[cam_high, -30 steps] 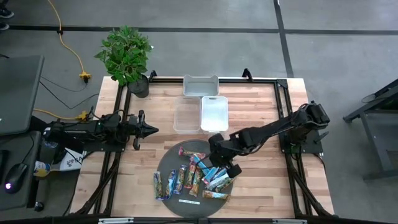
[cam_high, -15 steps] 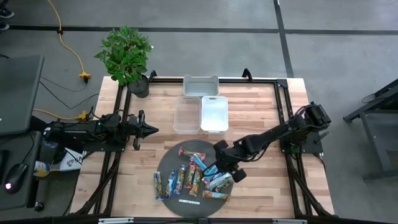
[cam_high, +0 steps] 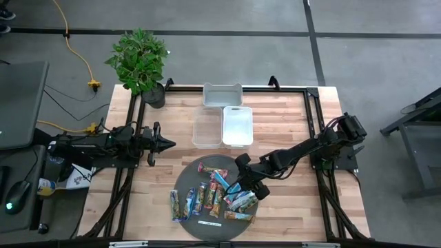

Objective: Pick and place Granola Bars by type
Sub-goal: Put the red granola bar into the gray bin

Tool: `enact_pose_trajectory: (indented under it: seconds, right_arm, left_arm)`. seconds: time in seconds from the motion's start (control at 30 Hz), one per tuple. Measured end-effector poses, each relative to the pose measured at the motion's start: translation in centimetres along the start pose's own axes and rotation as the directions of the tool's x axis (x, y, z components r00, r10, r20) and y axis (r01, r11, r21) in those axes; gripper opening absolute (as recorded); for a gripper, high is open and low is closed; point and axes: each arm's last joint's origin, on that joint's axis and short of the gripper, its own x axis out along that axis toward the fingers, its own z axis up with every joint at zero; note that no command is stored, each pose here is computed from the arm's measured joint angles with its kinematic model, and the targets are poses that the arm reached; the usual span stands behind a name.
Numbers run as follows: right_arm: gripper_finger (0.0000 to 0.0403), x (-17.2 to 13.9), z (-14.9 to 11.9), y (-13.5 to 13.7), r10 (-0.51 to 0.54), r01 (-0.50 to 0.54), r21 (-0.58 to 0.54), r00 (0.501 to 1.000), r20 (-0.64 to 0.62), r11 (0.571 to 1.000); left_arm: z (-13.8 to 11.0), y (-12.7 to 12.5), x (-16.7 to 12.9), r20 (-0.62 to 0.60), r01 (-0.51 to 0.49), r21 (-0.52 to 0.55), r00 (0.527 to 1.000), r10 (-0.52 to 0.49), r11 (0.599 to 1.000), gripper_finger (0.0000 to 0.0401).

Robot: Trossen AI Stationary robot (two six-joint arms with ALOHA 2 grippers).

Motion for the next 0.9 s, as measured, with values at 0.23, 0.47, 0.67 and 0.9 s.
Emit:
enact_pose_trajectory:
  seconds: [0.23, 0.47, 0.67, 0.9]
  right_arm:
    - [0.0223, 1.7, 0.3, 0.0, 0.006, -0.004, -0.041, 0.999, 0.043, 0.999]
    - [0.0223, 3.4, -0.2, 0.2, 0.011, -0.010, -0.036, 1.000, 0.012, 0.999]
    - [0.0222, 4.4, -0.6, 0.3, 0.018, -0.019, -0.035, 1.000, -0.014, 0.999]
    - [0.0208, 4.5, -0.6, 0.4, 0.030, -0.029, 0.016, 0.999, -0.020, 0.999]
  left_arm:
    - [0.0, 0.0, 0.0, 0.000, 0.000, 0.000, 1.000, 0.000, 1.000, 0.0000]
    - [0.0, 0.0, 0.0, 0.000, 0.000, 0.000, 1.000, 0.000, 1.000, 0.0000]
    - [0.0, 0.0, 0.0, 0.000, 0.000, 0.000, 1.000, 0.000, 1.000, 0.0000]
    - [0.0, 0.0, 0.0, -0.001, 0.000, 0.000, 1.000, 0.000, 1.000, 0.0000]
